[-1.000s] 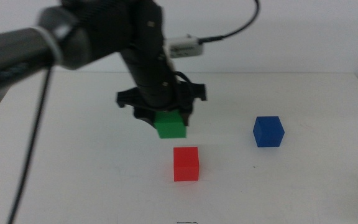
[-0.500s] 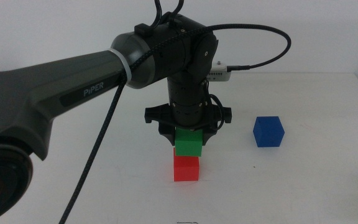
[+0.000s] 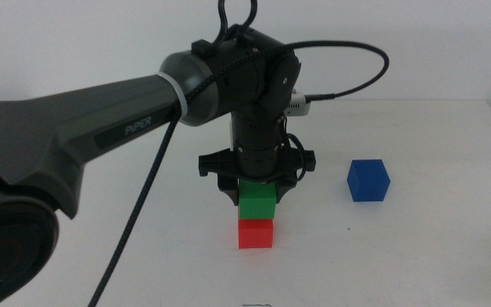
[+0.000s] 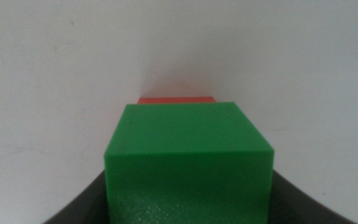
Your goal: Stack red cubes first, then green, then blue cubes in a specific spot.
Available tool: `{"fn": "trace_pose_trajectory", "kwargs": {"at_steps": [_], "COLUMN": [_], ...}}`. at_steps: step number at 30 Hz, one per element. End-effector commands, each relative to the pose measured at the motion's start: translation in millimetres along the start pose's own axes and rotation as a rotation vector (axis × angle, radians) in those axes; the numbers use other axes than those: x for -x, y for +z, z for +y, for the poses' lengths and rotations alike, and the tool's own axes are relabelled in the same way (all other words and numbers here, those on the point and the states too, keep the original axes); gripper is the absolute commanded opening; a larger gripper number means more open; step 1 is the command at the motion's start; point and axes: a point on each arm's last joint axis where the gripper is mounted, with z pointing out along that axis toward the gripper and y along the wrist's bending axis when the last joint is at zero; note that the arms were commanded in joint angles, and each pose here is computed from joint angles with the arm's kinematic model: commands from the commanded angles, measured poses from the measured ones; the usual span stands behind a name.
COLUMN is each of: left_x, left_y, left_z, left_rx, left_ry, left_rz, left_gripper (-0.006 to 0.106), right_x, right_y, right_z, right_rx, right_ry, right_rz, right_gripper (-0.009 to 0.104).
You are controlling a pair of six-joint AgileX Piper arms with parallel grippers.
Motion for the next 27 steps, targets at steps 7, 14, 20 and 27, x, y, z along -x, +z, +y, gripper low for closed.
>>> {"fn": "trace_pose_trajectory", "kwargs": {"at_steps": [7, 14, 20, 27], "left_x": [1.9, -0.1, -2.1, -3.4], "left_y": [-27.6, -27.4, -26.8, -26.8], "left_z": [-1.8, -1.5, -0.5, 0.7], "left_rx": [-0.051, -0.047, -0.034, -0.021], "left_ry": [-0.022, -0.027, -0.028, -0.017], "left_rz": [-0.06, -0.039, -0.015, -0.002], "left_gripper": [0.029, 0.029, 0.031, 0.078], "right_x": [14.9, 14.9, 14.9, 14.9], "right_y": [-3.0, -3.0, -3.0, -3.0], "right_z": [-0.5, -0.5, -0.5, -0.5], "right_rx": [-0.003, -0.003, -0.003, -0.003], "right_ry": [-0.024, -0.024, -0.024, -0.024], "right_rz": [-0.11, -0.11, -0.11, -0.11], "right_gripper": [0.09, 0.09, 0.09, 0.09]}}
